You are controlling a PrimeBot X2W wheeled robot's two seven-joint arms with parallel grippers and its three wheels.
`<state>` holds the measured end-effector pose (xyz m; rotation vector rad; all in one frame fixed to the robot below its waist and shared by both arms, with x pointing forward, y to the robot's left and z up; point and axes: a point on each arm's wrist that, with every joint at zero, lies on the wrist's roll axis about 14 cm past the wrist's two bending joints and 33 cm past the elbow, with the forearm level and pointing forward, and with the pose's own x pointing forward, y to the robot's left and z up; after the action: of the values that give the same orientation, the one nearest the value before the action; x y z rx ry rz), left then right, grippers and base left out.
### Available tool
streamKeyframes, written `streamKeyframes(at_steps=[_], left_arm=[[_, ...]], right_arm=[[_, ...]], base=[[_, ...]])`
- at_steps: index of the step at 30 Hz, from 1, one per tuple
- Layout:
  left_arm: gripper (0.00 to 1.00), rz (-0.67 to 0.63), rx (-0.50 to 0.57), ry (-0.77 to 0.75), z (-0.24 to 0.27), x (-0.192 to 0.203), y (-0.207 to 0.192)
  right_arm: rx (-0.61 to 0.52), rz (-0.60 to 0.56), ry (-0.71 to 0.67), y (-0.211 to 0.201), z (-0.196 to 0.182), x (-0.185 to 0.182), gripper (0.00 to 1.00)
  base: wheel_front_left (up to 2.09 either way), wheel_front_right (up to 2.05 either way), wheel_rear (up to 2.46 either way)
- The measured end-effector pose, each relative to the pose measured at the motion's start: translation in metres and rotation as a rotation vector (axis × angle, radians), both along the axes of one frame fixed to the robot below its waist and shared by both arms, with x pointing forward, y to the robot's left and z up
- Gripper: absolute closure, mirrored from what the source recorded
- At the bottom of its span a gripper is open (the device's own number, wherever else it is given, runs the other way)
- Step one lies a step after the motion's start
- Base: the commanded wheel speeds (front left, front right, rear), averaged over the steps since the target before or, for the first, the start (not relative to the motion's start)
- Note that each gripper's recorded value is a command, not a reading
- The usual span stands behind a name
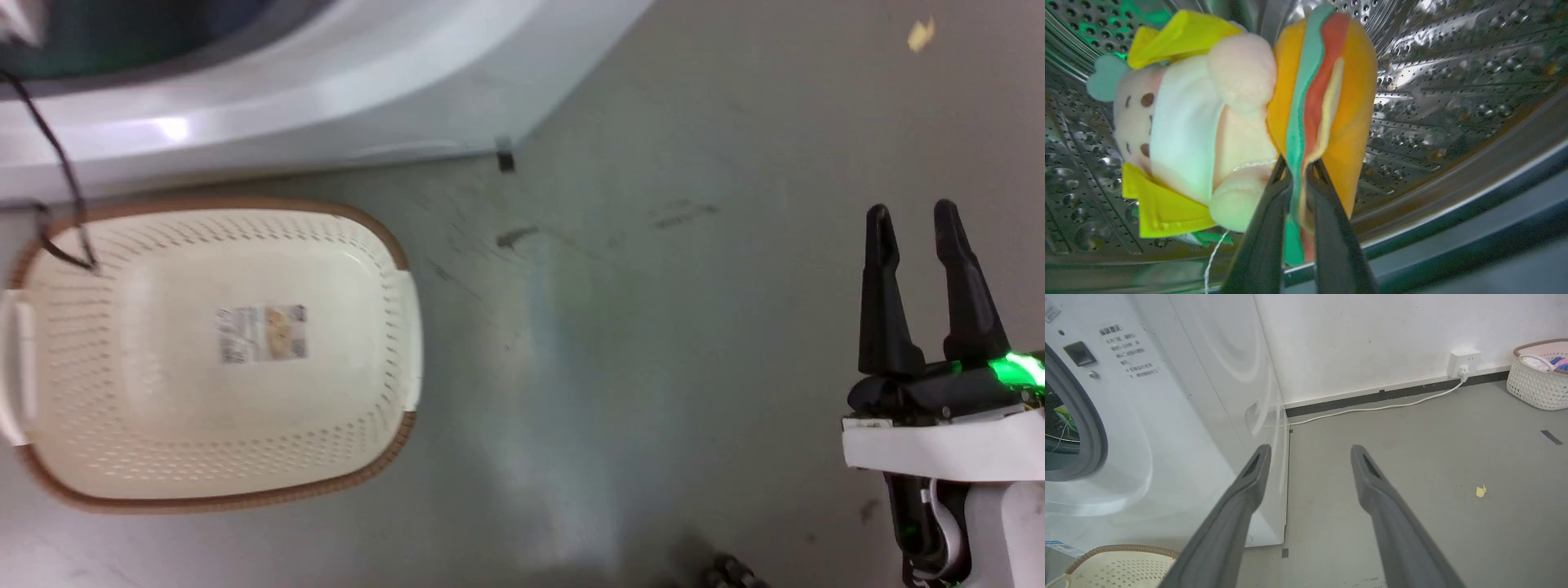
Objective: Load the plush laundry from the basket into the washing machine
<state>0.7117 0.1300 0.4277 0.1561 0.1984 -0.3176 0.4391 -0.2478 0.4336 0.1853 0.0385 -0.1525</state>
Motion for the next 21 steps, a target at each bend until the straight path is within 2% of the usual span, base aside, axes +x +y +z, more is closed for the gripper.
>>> streamKeyframes(at_steps=[7,12,17,18,19,21], left_arm=[[1.0,0.028,0.042,0.152,-0.053,0.036,-0.003],[1.0,0.047,0.079,0.273,-0.091,0.037,-0.001],[1.0,0.057,0.091,0.291,-0.093,0.032,0.005],[0.82,0.058,0.085,0.288,-0.09,0.031,0.005],[0.0,0.059,0.083,0.282,-0.088,0.03,0.005],[0.0,0.058,0.073,0.263,-0.079,0.027,0.005]], right_arm=[[-0.002,-0.021,0.072,-0.007,-0.024,-0.003,0.0],[-0.009,-0.031,0.086,-0.011,-0.029,-0.003,0.0],[-0.005,-0.028,0.075,-0.01,-0.025,-0.002,0.0],[-0.006,-0.026,0.07,-0.01,-0.024,-0.002,0.0],[-0.01,-0.022,0.063,-0.009,-0.021,-0.002,0.0],[-0.016,-0.016,0.046,-0.007,-0.014,-0.001,0.0]], base=[[0.0,0.0,0.0],[0.0,0.0,0.0],[0.0,0.0,0.0],[0.0,0.0,0.0],[0.0,0.0,0.0],[0.0,0.0,0.0]])
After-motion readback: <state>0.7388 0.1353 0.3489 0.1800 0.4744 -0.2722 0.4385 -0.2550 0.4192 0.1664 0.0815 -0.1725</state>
